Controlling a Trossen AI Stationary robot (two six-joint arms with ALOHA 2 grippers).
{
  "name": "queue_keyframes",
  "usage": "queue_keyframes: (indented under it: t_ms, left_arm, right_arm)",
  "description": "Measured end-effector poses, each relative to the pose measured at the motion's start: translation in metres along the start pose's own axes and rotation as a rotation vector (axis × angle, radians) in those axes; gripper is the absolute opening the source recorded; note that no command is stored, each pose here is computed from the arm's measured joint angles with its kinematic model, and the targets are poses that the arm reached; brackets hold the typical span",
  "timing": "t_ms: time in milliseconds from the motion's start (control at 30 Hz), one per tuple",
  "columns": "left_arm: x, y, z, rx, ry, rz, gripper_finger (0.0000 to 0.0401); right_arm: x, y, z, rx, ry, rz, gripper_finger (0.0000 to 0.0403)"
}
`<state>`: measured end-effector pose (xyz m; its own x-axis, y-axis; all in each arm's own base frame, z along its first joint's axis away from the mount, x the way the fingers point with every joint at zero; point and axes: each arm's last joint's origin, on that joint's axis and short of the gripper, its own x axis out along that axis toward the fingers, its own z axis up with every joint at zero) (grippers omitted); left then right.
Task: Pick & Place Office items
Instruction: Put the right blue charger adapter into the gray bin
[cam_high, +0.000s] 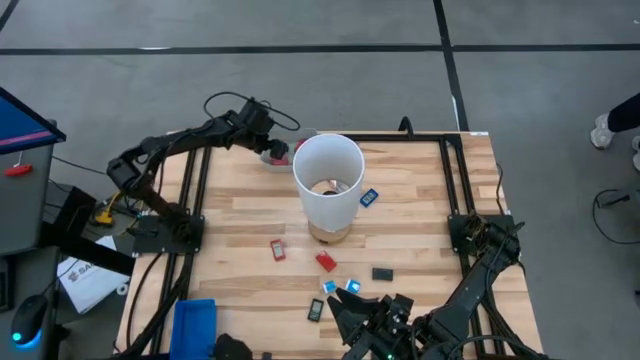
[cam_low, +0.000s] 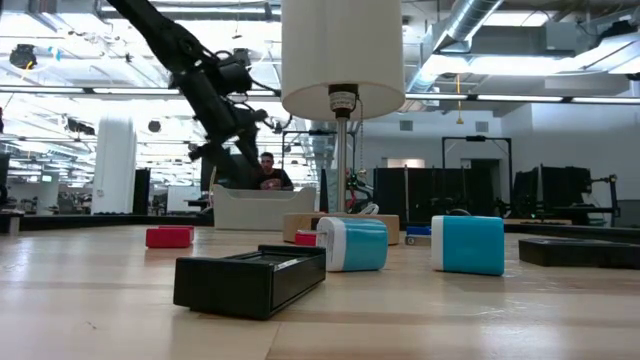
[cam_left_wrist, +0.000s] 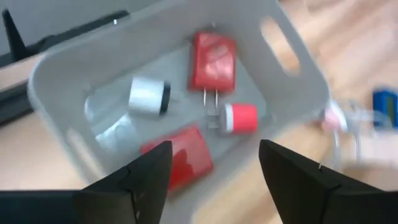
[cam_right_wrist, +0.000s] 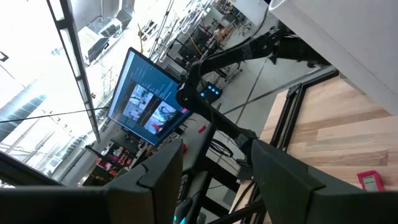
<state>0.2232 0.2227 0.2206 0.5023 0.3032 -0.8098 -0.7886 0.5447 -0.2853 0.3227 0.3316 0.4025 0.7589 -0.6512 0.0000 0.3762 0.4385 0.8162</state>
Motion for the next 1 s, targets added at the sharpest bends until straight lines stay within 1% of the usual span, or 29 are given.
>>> queue_keyframes:
  t_ms: [167, 267, 333, 533, 633, 800, 867, 933, 1000]
  left_arm:
    - [-0.042, -0.010, -0.011, 0.133, 0.021, -0.017, 0.0220]
    - [-0.071, -0.021, -0.021, 0.231, 0.011, -0.091, 0.0212]
    - [-0.089, -0.028, -0.029, 0.262, 0.015, -0.136, 0.0208]
    - [-0.139, -0.044, -0.063, 0.347, 0.028, -0.204, 0.0198]
    - [-0.160, -0.054, -0.079, 0.409, 0.020, -0.289, 0.0192]
    - [-0.189, -0.066, -0.103, 0.421, 0.003, -0.422, 0.0185]
    - [-0.198, -0.070, -0.111, 0.416, -0.002, -0.474, 0.0182]
    - [-0.206, -0.073, -0.118, 0.407, 0.005, -0.517, 0.0179]
    - [-0.212, -0.077, -0.124, 0.403, 0.003, -0.553, 0.0176]
  right_arm:
    - [0.000, 0.000, 0.000, -0.008, 0.000, 0.000, 0.0184]
    - [0.000, 0.000, 0.000, -0.021, 0.000, 0.000, 0.0184]
    - [0.000, 0.000, 0.000, -0.027, 0.000, 0.000, 0.0184]
    - [-0.003, 0.000, 0.000, -0.039, 0.006, 0.004, 0.0184]
    - [-0.012, -0.001, -0.002, -0.062, 0.025, 0.020, 0.0184]
    - [-0.035, -0.004, -0.005, -0.132, 0.060, 0.049, 0.0184]
    - [-0.041, -0.008, -0.009, -0.223, 0.094, 0.084, 0.0184]
    - [-0.044, -0.012, -0.014, -0.316, 0.158, 0.140, 0.0184]
    - [-0.044, -0.016, -0.019, -0.375, 0.219, 0.180, 0.0184]
